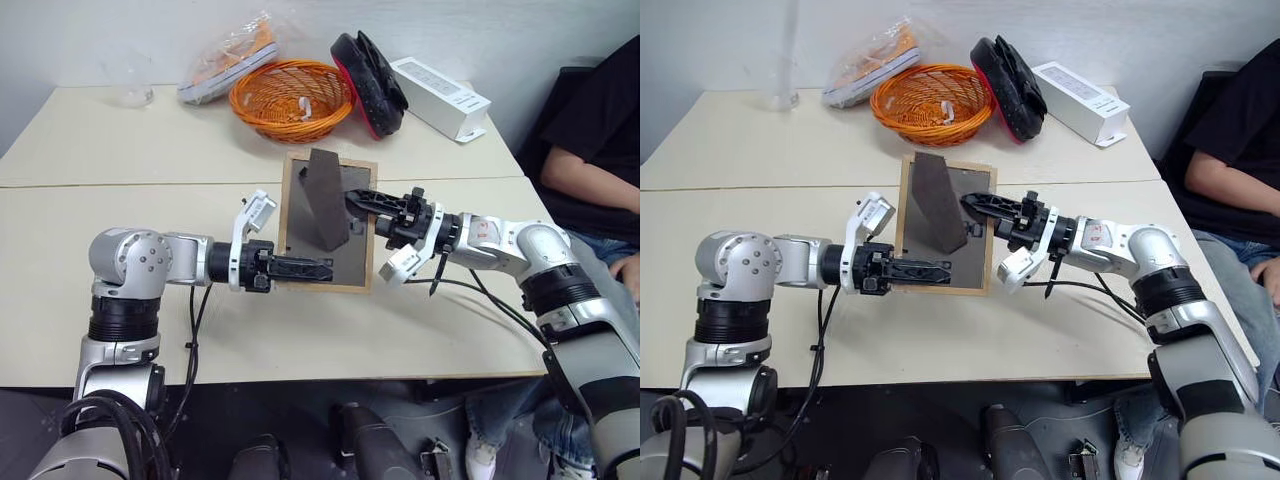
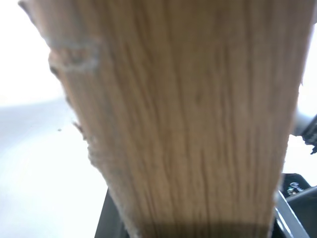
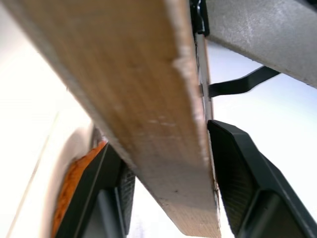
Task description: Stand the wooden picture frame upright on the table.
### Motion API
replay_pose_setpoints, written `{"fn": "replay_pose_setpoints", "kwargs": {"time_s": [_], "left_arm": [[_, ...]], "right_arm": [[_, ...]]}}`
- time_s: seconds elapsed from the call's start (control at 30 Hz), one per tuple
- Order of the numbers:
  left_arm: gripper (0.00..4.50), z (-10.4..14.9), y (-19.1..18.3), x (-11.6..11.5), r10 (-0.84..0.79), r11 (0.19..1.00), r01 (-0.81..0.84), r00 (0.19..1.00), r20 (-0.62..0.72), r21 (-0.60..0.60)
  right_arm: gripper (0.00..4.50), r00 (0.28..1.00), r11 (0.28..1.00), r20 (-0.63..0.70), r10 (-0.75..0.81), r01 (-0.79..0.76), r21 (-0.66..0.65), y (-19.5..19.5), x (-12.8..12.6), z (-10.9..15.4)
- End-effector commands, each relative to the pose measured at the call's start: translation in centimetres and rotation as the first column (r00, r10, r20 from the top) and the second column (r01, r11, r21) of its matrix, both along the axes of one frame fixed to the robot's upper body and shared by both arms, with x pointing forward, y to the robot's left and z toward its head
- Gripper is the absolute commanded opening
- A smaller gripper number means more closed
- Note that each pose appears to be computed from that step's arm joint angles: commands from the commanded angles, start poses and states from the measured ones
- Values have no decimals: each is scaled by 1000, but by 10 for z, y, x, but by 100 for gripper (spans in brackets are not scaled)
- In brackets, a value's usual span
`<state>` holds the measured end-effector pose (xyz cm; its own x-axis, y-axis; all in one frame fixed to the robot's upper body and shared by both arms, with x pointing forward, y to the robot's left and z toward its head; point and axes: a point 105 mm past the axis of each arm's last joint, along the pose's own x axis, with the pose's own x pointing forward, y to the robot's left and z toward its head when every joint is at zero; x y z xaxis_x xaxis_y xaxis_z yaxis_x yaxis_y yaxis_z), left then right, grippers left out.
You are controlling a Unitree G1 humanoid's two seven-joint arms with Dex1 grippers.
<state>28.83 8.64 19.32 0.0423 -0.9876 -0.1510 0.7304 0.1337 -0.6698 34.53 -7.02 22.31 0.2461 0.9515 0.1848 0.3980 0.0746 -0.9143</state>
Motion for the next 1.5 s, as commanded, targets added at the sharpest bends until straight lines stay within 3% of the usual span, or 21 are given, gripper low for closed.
{"fn": "replay_pose_setpoints", "kwargs": {"time_s": [0.03,0.13,0.27,0.37,0.43,0.47,0.53,0.6,0.7,0.77,0.87,0.97,1.07,1.3,1.43,1.5], "left_arm": [[200,6,10,-6,14,998,-18,997,74,59],[303,8,32,-11,59,991,-74,989,134,111],[436,21,69,-16,157,973,-194,954,254,128],[450,47,95,-28,226,957,-281,878,422,71],[450,53,102,-42,220,947,-312,806,549,80],[450,52,102,-48,204,943,-319,774,599,91],[450,47,98,-55,199,935,-341,722,662,91],[450,43,92,-55,235,931,-363,693,682,48],[450,39,84,-52,267,924,-382,663,700,8],[450,36,82,-49,273,920,-391,652,707,6],[450,34,80,-47,269,921,-390,650,710,8],[450,35,78,-45,266,924,-381,656,707,6],[450,35,76,-45,255,931,-364,665,702,6],[450,36,80,-41,251,935,-355,670,698,4],[450,40,86,-35,259,929,-369,649,716,-1],[450,41,92,-32,260,922,-388,627,735,5]], "right_arm": [[161,1000,1000,11,-10,10,-11,-1,5,5],[127,1000,1000,0,-8,8,-8,-2,6,7],[126,999,1000,-40,-18,18,-5,-7,7,7],[126,987,999,-159,-20,24,21,-15,7,2],[126,936,992,-350,-28,70,109,-21,10,-4],[126,872,981,-489,-26,116,156,-22,13,-9],[126,665,954,-743,76,167,248,-24,12,-14],[126,400,941,-892,210,167,296,-19,3,-22],[126,7,926,-941,338,178,333,-11,-11,-39],[126,-173,916,-910,378,214,340,-8,-14,-50],[126,-358,901,-837,414,294,320,-3,-10,-69],[126,-477,902,-777,410,337,270,1,-10,-89],[223,-536,895,-730,425,368,251,4,-9,-95],[447,-510,937,-799,318,295,184,-6,-30,-85],[447,-375,959,-915,148,280,41,-54,-50,-70],[447,-316,952,-943,108,305,7,-88,-58,-50]]}}
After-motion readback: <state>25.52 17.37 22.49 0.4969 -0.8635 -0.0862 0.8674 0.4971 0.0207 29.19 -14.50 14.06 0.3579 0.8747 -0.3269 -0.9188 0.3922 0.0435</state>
